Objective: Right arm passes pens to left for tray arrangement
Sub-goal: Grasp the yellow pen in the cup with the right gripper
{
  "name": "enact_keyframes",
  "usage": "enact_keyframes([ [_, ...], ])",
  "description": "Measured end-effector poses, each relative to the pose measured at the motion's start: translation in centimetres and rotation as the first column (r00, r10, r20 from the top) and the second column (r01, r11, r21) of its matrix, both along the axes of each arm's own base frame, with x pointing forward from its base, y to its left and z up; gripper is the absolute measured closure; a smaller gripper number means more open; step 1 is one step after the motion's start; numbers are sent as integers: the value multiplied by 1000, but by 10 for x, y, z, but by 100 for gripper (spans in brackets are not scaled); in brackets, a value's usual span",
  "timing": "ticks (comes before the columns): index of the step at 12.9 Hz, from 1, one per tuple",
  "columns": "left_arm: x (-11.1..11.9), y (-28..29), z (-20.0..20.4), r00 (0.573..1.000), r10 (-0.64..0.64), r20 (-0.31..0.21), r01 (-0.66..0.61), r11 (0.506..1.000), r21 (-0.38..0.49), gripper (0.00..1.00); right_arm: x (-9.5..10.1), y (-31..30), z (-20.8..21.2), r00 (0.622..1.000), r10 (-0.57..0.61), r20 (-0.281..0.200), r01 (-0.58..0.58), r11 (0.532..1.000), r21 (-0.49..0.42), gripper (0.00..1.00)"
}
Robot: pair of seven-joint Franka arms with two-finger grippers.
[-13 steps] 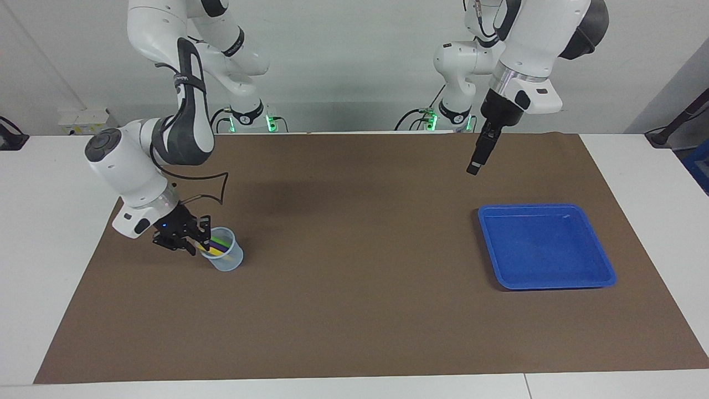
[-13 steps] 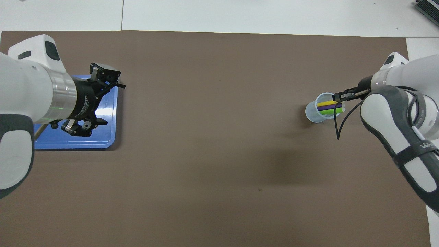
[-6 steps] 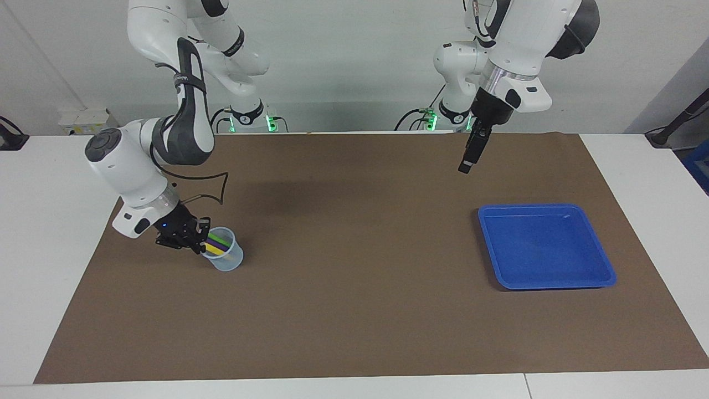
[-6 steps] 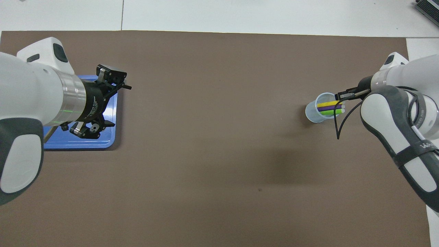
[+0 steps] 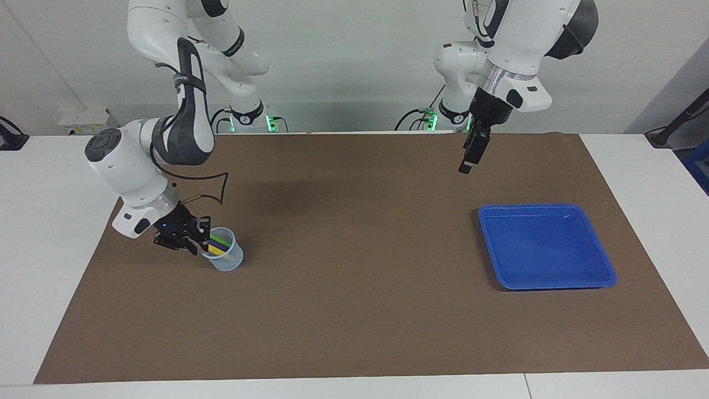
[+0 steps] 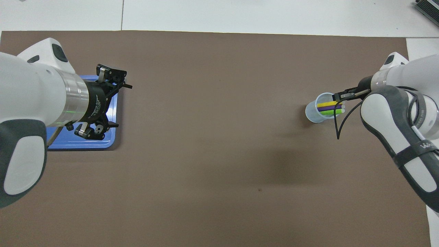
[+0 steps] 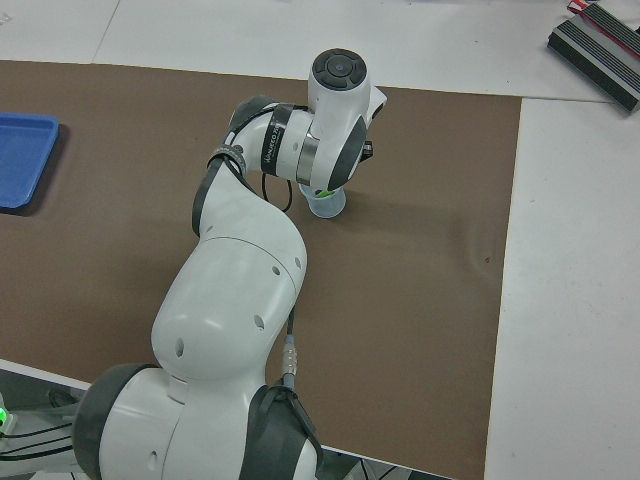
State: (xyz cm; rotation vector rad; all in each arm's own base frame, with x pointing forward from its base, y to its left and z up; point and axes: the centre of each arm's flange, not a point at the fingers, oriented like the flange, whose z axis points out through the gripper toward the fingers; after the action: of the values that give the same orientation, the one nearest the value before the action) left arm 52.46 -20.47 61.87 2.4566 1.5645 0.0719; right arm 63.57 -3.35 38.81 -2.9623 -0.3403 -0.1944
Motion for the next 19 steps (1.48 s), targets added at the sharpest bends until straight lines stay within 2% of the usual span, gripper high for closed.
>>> enact_keyframes([
  [1,-2,-6,0,1000,14,-4,-14,1000,-3,0,0,0,0,1000,0,0,0,1000,0,56],
  [3,-7,-18,0,1000,20,-9,-20,1000,-7,0,0,0,0,1000,0,0,0,1000,0,56],
  [19,-9,-19,-4,999,23,-24,-23,1000,-2,0,-4,-3,-5,999,-3,-39,3,1000,6,64],
])
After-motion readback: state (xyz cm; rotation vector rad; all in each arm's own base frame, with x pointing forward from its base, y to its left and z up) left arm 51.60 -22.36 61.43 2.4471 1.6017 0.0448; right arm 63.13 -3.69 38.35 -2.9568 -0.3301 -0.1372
